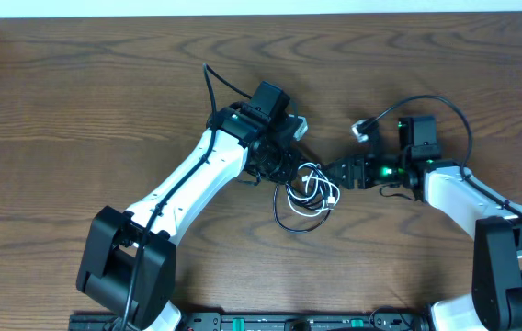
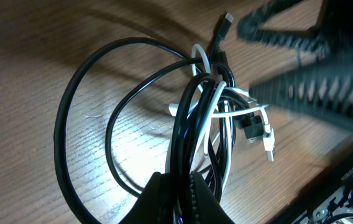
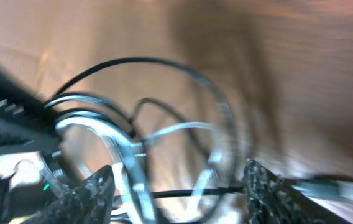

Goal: Untangle cables

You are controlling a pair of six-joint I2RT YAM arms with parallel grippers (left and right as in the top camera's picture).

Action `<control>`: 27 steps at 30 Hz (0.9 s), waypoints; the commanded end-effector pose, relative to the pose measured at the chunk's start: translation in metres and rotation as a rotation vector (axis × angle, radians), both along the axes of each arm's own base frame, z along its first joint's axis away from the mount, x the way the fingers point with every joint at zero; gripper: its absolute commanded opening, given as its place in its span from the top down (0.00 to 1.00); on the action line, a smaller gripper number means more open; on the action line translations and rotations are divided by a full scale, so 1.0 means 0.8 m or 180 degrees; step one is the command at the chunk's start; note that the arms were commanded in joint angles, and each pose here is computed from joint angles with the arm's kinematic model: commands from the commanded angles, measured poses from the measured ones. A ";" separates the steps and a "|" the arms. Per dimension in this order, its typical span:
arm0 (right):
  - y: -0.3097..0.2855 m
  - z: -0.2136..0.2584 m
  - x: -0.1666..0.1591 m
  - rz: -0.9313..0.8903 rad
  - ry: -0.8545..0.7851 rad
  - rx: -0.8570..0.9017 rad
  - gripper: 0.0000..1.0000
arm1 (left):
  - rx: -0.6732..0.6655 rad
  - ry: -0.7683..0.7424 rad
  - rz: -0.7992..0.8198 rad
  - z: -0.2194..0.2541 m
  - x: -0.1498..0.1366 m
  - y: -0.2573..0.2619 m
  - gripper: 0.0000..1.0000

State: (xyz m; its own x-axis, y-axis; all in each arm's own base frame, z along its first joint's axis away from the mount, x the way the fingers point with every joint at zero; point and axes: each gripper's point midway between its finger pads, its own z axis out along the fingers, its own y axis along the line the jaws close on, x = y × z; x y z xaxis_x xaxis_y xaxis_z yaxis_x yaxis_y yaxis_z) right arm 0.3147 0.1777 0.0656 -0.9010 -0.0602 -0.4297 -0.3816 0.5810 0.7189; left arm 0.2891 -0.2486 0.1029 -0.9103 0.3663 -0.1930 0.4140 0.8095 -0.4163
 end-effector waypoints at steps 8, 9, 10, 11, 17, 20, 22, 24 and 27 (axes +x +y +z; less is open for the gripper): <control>0.025 -0.003 -0.030 0.0351 0.0070 0.0084 0.48 | 0.0216 -0.0201 0.0050 -0.004 0.012 0.016 0.93; 0.023 -0.006 -0.030 0.0330 0.0087 0.0039 0.49 | 0.0210 -0.0211 0.0050 -0.003 0.013 0.015 0.93; 0.020 -0.012 -0.031 0.0294 0.0124 -0.0040 0.50 | 0.0200 -0.0220 0.0059 -0.003 0.015 0.014 0.93; 0.016 -0.017 -0.031 0.0260 0.0158 -0.0118 0.50 | 0.0191 -0.0234 0.0063 -0.002 0.016 0.013 0.92; 0.000 -0.038 -0.037 0.0130 0.0332 -0.0449 0.63 | 0.0172 -0.0261 0.0074 -0.001 0.019 0.012 0.92; -0.001 -0.039 -0.037 0.0125 0.0339 -0.0461 0.85 | 0.0172 -0.0261 0.0074 -0.001 0.019 0.012 0.93; -0.001 -0.039 -0.037 0.0123 0.0334 -0.0463 0.93 | 0.0173 -0.0259 0.0074 -0.001 0.019 0.012 0.92; -0.004 -0.042 -0.035 0.0094 0.0327 -0.0526 0.99 | 0.0173 -0.0259 0.0075 -0.001 0.019 0.012 0.93; -0.014 -0.051 -0.033 0.0010 0.0332 -0.0715 0.99 | 0.0188 -0.0269 0.0079 -0.002 0.019 0.013 0.93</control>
State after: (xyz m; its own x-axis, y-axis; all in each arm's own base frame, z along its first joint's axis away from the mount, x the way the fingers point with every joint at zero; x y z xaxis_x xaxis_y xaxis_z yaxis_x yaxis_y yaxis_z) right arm 0.2890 0.1742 0.0372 -0.9343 -0.1401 -0.3277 -0.3317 0.6784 0.6556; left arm 0.3050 -0.2422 0.1006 -0.8988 0.3624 -0.2467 0.4305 0.8354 -0.3416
